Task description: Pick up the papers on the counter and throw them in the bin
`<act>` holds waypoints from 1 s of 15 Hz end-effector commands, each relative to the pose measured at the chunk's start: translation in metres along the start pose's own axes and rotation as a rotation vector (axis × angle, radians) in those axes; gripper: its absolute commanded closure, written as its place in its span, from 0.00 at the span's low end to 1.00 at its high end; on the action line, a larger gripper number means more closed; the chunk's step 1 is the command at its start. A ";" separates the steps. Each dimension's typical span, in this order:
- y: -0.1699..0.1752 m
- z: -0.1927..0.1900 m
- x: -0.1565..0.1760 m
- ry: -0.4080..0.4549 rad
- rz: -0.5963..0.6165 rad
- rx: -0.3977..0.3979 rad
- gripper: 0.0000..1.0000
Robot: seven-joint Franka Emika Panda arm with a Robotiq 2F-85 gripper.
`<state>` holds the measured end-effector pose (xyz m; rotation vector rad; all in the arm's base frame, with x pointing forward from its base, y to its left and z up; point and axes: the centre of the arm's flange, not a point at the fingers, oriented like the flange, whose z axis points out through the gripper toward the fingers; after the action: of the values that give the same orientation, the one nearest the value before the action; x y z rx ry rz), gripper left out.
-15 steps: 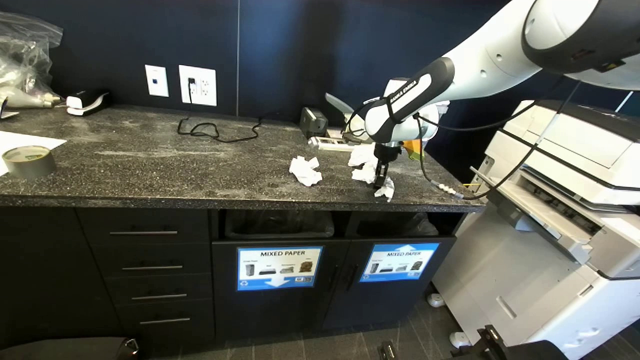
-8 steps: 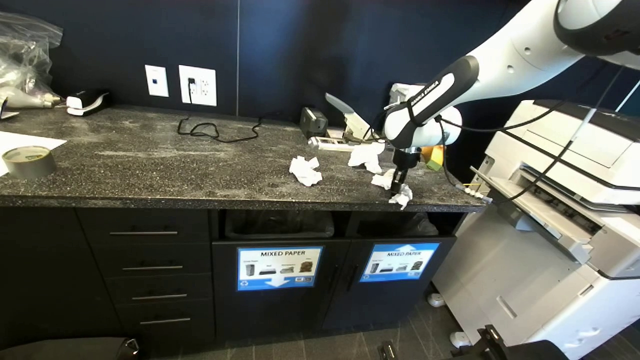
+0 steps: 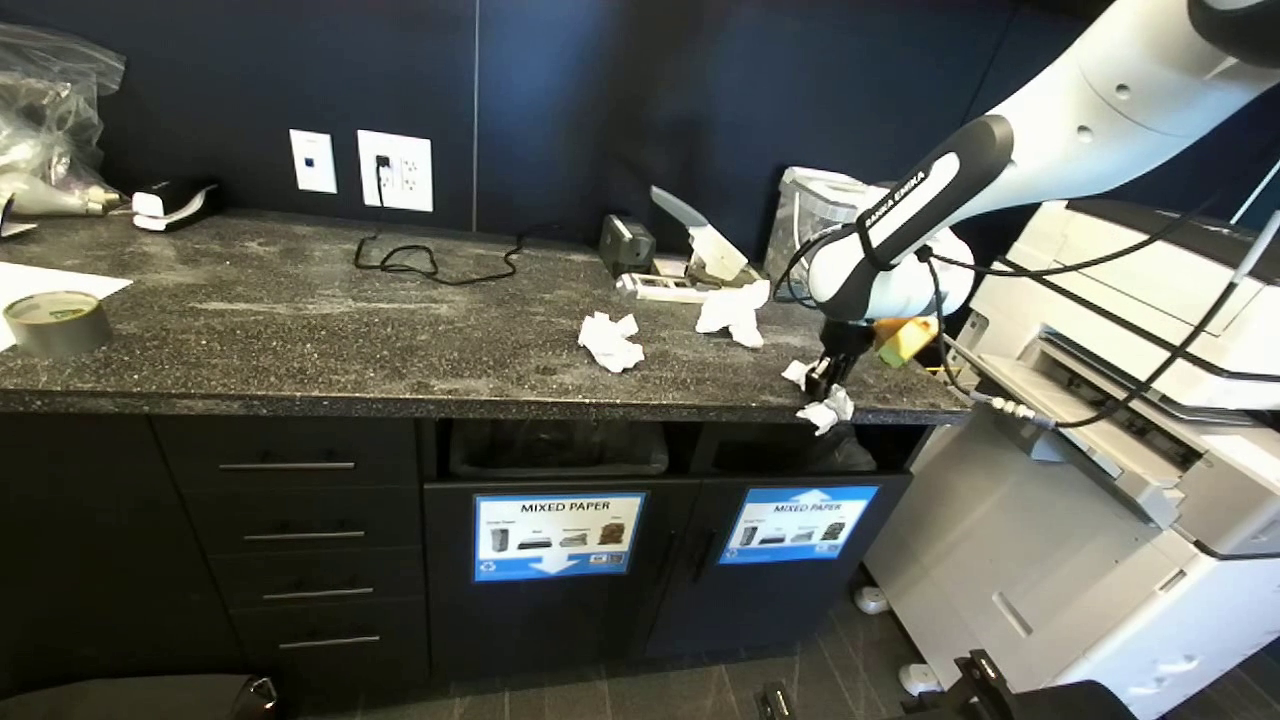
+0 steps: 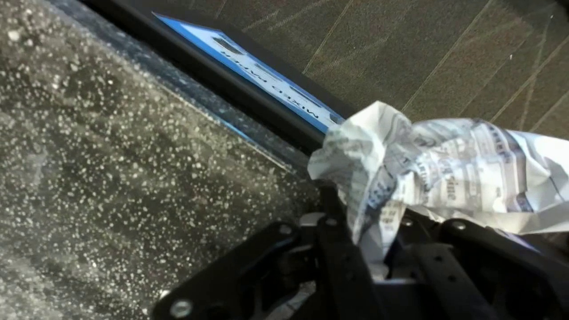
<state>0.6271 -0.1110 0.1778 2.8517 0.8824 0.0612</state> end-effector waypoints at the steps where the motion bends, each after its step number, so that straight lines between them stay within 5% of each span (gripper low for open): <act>1: -0.017 0.009 -0.036 -0.004 0.130 0.004 0.87; 11: -0.073 0.055 -0.080 0.008 0.325 0.062 0.85; 15: -0.090 0.074 -0.088 0.118 0.419 0.028 0.86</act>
<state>0.5258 -0.1021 0.1011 3.0271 0.3909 0.1212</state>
